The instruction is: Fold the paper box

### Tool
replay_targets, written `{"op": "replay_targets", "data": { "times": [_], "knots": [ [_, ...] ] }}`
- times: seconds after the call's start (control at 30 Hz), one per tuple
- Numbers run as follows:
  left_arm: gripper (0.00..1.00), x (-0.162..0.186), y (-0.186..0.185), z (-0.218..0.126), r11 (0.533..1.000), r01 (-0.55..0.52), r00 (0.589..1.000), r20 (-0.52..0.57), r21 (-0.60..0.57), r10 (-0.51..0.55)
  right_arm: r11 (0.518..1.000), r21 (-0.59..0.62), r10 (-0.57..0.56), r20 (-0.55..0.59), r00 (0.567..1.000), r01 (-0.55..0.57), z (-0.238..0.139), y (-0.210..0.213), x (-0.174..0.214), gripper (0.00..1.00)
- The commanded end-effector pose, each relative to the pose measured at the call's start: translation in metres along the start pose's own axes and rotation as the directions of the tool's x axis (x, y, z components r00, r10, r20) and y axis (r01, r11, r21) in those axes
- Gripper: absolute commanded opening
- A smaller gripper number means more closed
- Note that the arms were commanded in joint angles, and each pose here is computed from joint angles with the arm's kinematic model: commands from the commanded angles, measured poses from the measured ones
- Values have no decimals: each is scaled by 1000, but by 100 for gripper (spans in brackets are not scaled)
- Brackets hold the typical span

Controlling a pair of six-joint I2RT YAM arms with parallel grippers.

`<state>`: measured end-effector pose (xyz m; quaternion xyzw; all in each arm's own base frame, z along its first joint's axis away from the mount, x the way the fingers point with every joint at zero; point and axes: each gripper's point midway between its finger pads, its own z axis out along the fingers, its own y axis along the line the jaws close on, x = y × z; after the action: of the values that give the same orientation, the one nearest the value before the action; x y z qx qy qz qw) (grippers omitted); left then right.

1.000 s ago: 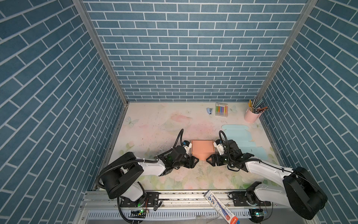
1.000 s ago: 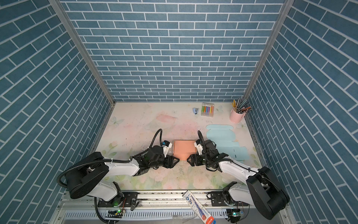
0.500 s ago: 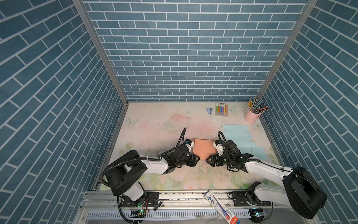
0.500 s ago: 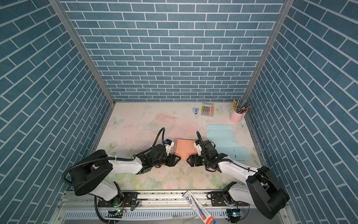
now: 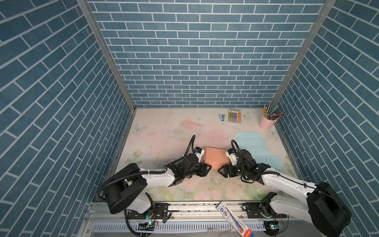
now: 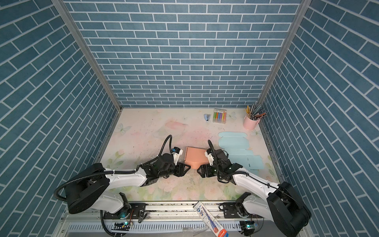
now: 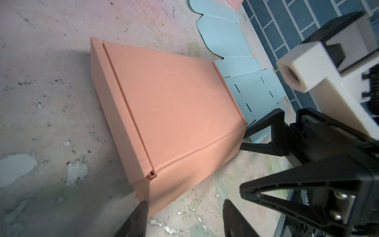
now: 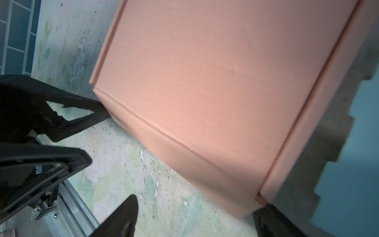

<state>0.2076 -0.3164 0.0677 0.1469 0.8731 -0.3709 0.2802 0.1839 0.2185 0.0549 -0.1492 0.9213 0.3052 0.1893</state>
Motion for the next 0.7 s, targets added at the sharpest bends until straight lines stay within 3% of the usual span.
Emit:
{"op": "replay_targets", "data": {
  "times": [0.0,0.43,0.67],
  "knots": [
    [59,6,-6,-2,999,11,1000,-3,33,-11,999,-48,7,11,1000,-6,-5,15,-6,87],
    [58,26,10,-10,999,40,999,-22,8,-40,999,-8,37,-21,999,-37,0,4,12,88],
    [60,37,25,-27,996,5,999,-50,-90,-10,997,33,63,35,997,-65,-9,-9,-1,88]
  ]
}}
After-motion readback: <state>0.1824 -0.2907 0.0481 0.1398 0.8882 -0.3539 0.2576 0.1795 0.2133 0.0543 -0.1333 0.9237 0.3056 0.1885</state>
